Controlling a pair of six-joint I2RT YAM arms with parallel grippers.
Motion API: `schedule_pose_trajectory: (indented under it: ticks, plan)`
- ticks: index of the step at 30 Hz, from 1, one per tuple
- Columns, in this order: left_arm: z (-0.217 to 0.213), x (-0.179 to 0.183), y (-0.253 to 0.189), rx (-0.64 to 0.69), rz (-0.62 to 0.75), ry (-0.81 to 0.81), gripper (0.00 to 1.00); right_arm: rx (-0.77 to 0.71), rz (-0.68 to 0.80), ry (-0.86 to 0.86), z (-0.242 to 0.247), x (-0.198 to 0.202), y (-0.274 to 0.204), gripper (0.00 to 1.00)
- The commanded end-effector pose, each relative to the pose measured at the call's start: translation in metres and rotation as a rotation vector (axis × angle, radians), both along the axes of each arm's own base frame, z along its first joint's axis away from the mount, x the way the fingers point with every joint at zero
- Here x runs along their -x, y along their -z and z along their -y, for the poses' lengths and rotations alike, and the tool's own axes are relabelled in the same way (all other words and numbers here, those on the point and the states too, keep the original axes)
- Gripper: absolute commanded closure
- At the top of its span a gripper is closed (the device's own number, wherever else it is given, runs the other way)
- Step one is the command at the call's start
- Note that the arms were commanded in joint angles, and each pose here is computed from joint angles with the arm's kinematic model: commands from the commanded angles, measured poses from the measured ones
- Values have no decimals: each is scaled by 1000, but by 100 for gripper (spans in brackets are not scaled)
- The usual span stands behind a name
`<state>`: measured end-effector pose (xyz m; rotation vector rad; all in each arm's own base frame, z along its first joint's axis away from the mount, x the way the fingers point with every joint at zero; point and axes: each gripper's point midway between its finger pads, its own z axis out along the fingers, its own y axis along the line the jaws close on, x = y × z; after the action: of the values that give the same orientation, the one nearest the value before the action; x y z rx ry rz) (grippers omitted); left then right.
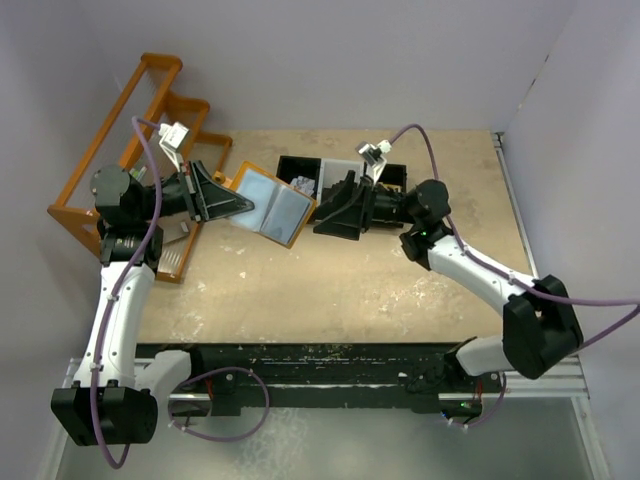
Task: Take the credit cards out of the card holder
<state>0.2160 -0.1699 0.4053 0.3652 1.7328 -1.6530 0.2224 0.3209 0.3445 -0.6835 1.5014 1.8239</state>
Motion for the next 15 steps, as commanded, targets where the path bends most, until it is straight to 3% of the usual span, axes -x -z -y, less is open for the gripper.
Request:
schedule_pose_trajectory:
  ticks: [1,15]
  plan:
    - [0,5,-10,7,47,10,100,-121,88,-76,-4,16,-36,25]
    - [3,11,-19,22,41,22,100,-174,57,-73,-12,10,-41,63]
